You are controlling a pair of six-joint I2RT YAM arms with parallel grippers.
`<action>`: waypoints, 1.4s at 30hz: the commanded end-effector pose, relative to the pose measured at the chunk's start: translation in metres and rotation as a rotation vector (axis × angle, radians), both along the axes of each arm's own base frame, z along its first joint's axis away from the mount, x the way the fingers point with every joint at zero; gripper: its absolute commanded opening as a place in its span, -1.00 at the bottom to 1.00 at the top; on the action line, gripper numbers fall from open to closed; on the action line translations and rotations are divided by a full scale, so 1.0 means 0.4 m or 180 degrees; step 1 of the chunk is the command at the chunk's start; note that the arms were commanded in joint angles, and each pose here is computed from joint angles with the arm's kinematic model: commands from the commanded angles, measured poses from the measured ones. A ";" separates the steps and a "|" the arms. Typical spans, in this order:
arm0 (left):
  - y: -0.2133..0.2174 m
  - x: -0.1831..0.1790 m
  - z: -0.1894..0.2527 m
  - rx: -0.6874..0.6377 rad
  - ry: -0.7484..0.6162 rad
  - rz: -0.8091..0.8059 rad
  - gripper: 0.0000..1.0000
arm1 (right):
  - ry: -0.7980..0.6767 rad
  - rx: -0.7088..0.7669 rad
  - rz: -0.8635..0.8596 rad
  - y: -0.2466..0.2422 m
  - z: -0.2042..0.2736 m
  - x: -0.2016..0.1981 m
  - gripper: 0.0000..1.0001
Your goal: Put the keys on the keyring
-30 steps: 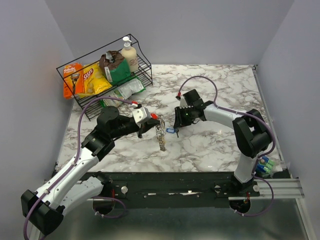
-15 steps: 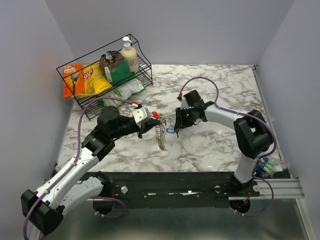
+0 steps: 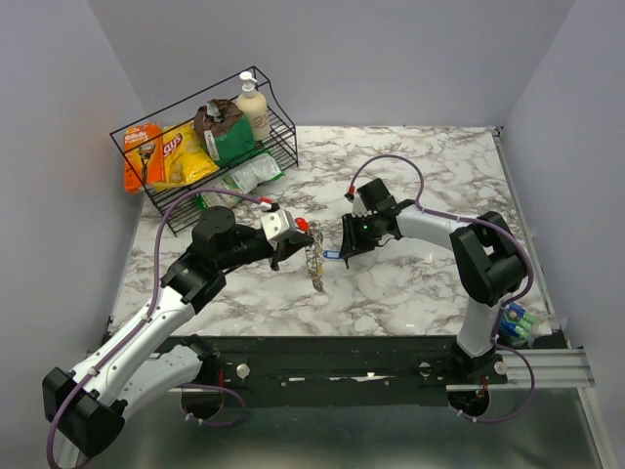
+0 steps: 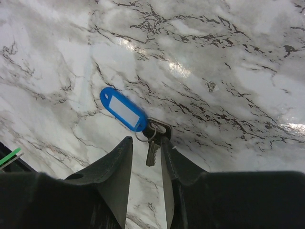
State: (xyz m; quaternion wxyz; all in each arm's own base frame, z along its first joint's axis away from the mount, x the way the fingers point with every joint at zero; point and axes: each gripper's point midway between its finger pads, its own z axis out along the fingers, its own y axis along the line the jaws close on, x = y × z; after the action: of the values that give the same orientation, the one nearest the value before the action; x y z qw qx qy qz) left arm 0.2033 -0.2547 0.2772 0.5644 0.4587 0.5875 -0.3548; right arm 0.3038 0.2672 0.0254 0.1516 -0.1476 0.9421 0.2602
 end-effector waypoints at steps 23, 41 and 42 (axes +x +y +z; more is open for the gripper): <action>-0.012 -0.013 0.062 -0.0142 -0.0234 -0.0119 -1.00 | -0.0348 0.0108 0.0121 0.012 0.070 0.021 -0.23; -0.010 -0.011 0.066 -0.0139 -0.0223 -0.0084 -1.00 | -0.0800 -0.0280 0.0544 0.019 0.054 0.032 -0.01; -0.010 -0.010 0.066 -0.0139 -0.0223 -0.0079 -1.00 | -0.0846 -0.0377 0.0531 0.017 0.050 0.036 -0.01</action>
State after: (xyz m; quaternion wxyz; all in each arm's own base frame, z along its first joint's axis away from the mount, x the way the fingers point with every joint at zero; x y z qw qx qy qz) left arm 0.2014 -0.2559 0.2765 0.5621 0.4607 0.5870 -0.3568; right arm 0.3078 0.2738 0.0454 0.2219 -0.2404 0.9129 0.2439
